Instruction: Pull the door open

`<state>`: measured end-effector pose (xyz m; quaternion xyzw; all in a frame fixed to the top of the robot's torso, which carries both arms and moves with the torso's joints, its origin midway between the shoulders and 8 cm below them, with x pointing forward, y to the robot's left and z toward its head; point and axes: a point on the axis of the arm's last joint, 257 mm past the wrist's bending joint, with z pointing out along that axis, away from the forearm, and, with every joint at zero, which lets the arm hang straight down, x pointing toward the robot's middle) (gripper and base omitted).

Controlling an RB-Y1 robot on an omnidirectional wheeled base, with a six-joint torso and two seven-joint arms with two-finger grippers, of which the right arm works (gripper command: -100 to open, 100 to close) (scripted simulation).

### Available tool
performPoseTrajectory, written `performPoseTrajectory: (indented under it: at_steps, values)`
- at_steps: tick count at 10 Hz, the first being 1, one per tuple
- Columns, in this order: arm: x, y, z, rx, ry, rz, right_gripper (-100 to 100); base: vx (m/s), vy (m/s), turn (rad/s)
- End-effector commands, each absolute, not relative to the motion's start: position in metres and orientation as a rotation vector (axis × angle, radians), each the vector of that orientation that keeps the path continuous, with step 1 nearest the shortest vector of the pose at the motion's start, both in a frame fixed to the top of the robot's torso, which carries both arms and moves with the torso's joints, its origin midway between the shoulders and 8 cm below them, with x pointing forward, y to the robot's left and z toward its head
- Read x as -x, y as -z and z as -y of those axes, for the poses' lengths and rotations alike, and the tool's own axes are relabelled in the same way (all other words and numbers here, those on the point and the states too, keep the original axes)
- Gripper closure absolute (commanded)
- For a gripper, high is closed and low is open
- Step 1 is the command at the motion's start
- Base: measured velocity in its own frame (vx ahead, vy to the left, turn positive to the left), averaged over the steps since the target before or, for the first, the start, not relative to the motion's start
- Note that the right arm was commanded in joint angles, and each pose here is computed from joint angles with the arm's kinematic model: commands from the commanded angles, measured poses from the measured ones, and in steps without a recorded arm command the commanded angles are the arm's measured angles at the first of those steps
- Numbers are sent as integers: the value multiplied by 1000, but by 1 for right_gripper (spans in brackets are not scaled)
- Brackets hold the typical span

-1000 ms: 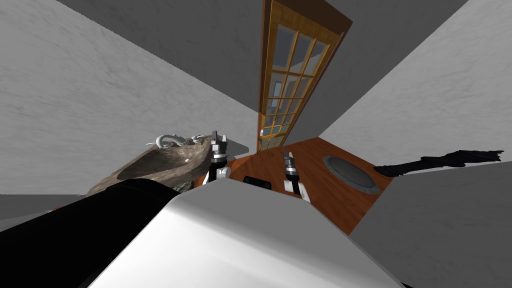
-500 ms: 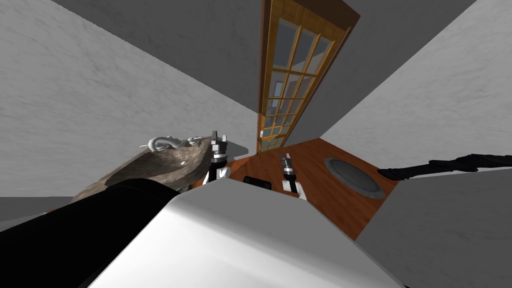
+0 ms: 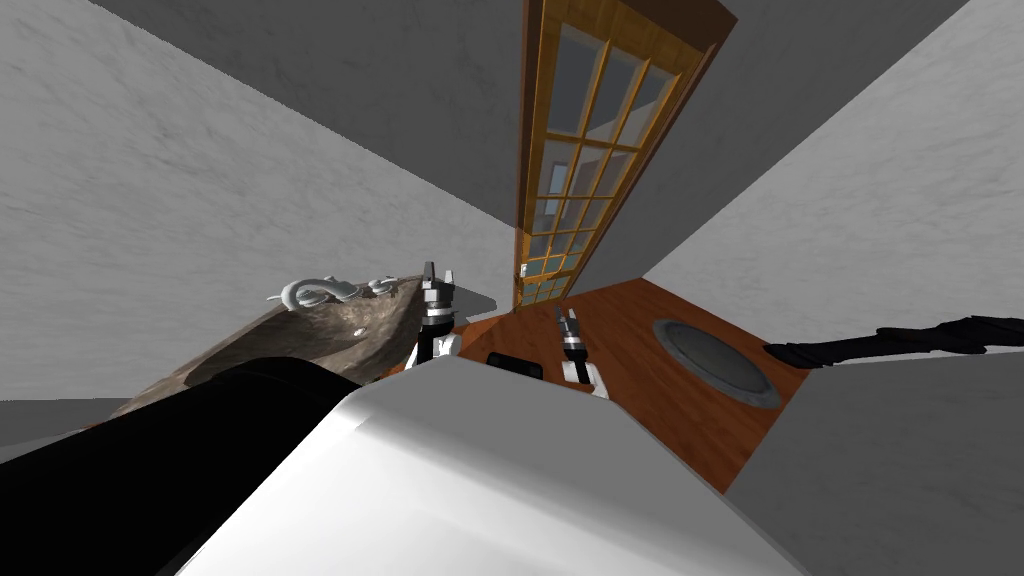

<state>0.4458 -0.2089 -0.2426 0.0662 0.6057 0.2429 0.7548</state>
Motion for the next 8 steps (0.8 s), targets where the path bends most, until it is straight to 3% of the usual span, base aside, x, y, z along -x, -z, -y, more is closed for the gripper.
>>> performPoseTrajectory:
  at_steps: [1,8]
  values:
    - [-447,257,201,-101,-501,-1348,-100,139,20,27]
    - [-448,297,180,9,-440,-1414,-100,109,-11,15]
